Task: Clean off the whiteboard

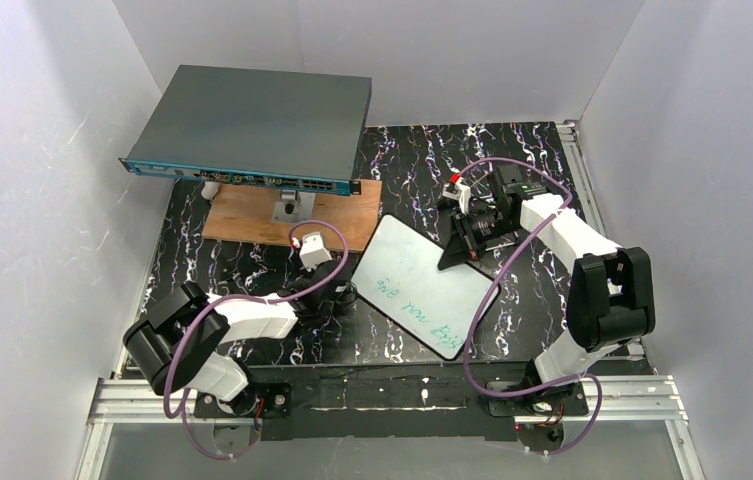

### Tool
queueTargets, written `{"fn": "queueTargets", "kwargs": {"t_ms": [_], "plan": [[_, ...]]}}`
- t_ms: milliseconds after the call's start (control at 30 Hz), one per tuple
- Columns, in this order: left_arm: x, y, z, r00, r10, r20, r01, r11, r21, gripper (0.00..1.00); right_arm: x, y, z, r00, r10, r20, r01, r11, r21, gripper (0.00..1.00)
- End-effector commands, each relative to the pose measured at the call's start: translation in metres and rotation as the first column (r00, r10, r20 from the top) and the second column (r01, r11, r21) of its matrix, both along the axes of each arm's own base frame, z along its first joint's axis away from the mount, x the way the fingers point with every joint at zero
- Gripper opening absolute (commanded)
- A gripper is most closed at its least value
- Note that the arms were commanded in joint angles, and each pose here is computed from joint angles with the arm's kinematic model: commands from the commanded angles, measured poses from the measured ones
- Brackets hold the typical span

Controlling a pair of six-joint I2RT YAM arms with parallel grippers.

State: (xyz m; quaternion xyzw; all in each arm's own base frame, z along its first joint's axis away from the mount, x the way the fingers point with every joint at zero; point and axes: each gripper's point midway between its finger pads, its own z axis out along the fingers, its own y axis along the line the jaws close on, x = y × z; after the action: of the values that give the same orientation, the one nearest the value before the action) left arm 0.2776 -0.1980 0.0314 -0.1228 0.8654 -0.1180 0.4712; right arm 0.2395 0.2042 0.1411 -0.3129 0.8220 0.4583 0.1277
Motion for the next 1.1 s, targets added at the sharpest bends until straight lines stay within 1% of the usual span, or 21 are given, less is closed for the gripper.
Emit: {"fn": "queueTargets", "kwargs": {"t_ms": [0,67,133,200,367,467,533,633,733,800,933,1067], "plan": [[-0.014,0.054,-0.021,0.986,0.143,-0.086,-0.127,0.977,0.170,0.00,-0.011,0.017,0.026,0.993,0.091,0.078,-0.100,0.987,0.129,0.01],[-0.013,0.049,-0.012,0.992,0.110,-0.065,-0.100,0.985,0.142,0.00,-0.011,0.017,0.026,0.993,0.091,0.078,-0.101,0.987,0.128,0.01],[-0.012,0.033,0.003,0.999,0.020,-0.026,-0.018,0.998,0.062,0.00,-0.011,0.017,0.026,0.992,0.091,0.082,-0.101,0.987,0.127,0.01],[-0.012,0.021,0.021,0.998,-0.048,0.029,0.048,0.999,-0.006,0.00,-0.011,0.017,0.026,0.992,0.092,0.083,-0.102,0.987,0.126,0.01],[-0.021,0.024,0.059,0.988,-0.094,0.120,0.102,0.993,-0.059,0.00,-0.010,0.016,0.024,0.992,0.088,0.088,-0.098,0.988,0.117,0.01],[-0.029,0.018,0.074,0.975,-0.149,0.165,0.169,0.980,-0.110,0.00,-0.009,0.016,0.022,0.993,0.088,0.081,-0.097,0.989,0.113,0.01],[-0.034,0.006,0.081,0.962,-0.201,0.187,0.231,0.960,-0.158,0.00,-0.009,0.016,0.021,0.993,0.088,0.079,-0.096,0.989,0.112,0.01],[-0.035,-0.014,0.086,0.948,-0.254,0.190,0.293,0.931,-0.217,0.00,-0.009,0.016,0.021,0.993,0.088,0.076,-0.096,0.989,0.114,0.01],[-0.028,-0.030,0.086,0.951,-0.249,0.186,0.295,0.912,-0.285,0.00,-0.010,0.016,0.020,0.994,0.089,0.071,-0.097,0.988,0.117,0.01],[-0.021,-0.034,0.081,0.963,-0.213,0.165,0.256,0.914,-0.315,0.00,-0.010,0.017,0.020,0.994,0.089,0.070,-0.097,0.988,0.121,0.01],[-0.009,-0.031,0.065,0.985,-0.120,0.124,0.155,0.932,-0.328,0.00,-0.011,0.017,0.021,0.994,0.091,0.067,-0.098,0.987,0.125,0.01],[-0.002,-0.020,0.047,0.996,-0.024,0.081,0.049,0.947,-0.317,0.00,-0.011,0.017,0.022,0.993,0.092,0.069,-0.100,0.987,0.126,0.01]]}}
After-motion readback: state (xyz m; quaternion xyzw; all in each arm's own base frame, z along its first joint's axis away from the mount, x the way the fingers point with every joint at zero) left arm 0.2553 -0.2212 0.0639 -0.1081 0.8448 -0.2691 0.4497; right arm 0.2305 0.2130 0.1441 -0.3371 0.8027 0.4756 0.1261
